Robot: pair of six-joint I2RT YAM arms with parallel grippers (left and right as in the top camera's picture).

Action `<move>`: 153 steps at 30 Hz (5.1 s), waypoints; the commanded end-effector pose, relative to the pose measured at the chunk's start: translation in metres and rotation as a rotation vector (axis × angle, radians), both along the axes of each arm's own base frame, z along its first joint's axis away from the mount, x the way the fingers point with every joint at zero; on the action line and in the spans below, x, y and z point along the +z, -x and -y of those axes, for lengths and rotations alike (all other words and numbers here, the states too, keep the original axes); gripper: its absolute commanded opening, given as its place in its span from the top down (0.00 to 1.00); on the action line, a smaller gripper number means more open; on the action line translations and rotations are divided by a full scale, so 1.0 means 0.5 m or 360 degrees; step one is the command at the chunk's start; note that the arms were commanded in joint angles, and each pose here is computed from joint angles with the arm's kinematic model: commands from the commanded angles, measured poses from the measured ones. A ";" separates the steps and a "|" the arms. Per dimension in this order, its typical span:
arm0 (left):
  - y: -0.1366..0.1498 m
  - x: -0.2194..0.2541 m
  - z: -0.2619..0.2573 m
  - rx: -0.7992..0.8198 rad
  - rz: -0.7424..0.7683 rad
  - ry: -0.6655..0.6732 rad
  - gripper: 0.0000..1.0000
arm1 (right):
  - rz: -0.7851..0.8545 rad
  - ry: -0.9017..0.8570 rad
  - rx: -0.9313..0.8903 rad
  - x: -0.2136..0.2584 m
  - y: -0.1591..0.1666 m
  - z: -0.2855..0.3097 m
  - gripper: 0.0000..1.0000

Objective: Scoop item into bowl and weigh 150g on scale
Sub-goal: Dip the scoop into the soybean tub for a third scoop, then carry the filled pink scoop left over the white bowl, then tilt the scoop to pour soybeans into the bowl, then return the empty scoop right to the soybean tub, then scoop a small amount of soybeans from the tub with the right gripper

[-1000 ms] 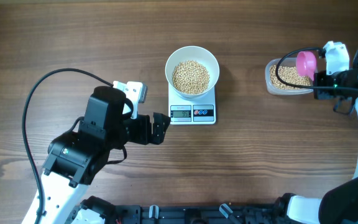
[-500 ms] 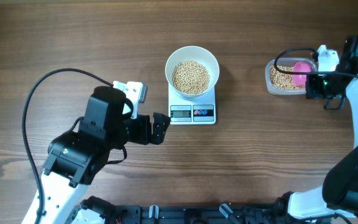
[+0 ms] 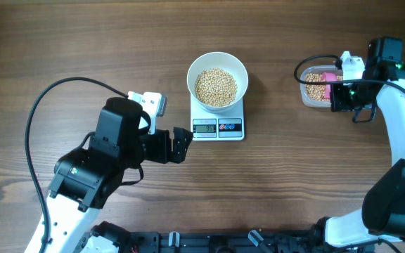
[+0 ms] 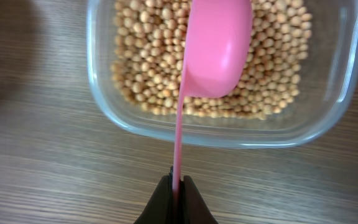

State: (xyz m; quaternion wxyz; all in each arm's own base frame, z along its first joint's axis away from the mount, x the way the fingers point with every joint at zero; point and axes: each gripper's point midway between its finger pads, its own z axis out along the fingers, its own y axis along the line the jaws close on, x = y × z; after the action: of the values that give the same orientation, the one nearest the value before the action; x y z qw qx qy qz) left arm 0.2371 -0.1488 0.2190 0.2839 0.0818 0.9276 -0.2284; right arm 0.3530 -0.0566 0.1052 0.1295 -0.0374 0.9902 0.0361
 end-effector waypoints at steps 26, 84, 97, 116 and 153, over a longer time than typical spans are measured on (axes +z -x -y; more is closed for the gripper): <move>0.004 -0.005 0.005 -0.0008 -0.0023 0.0011 0.00 | 0.0221 -0.1254 -0.0536 0.055 0.024 0.075 0.96; 0.004 -0.005 0.005 -0.0008 -0.0022 0.0011 0.00 | 0.0908 0.0368 0.1024 0.234 -0.036 -0.482 0.95; 0.004 -0.005 0.005 -0.0008 -0.0023 0.0011 0.00 | 0.0893 0.0169 0.0947 0.234 -0.019 -0.521 0.96; 0.004 -0.005 0.005 -0.0008 -0.0023 0.0011 0.00 | 0.0472 0.0053 -0.0084 0.192 0.025 0.045 0.96; 0.004 -0.005 0.005 -0.0008 -0.0023 0.0011 0.00 | -0.0059 -0.0211 0.0003 -0.019 -0.001 -0.057 0.96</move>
State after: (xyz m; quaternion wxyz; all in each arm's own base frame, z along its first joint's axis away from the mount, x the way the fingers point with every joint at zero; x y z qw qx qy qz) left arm 0.2371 -0.1488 0.2190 0.2839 0.0818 0.9276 -0.2284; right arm 0.3509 -0.0383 0.0979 0.1077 -0.0354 0.9930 0.0346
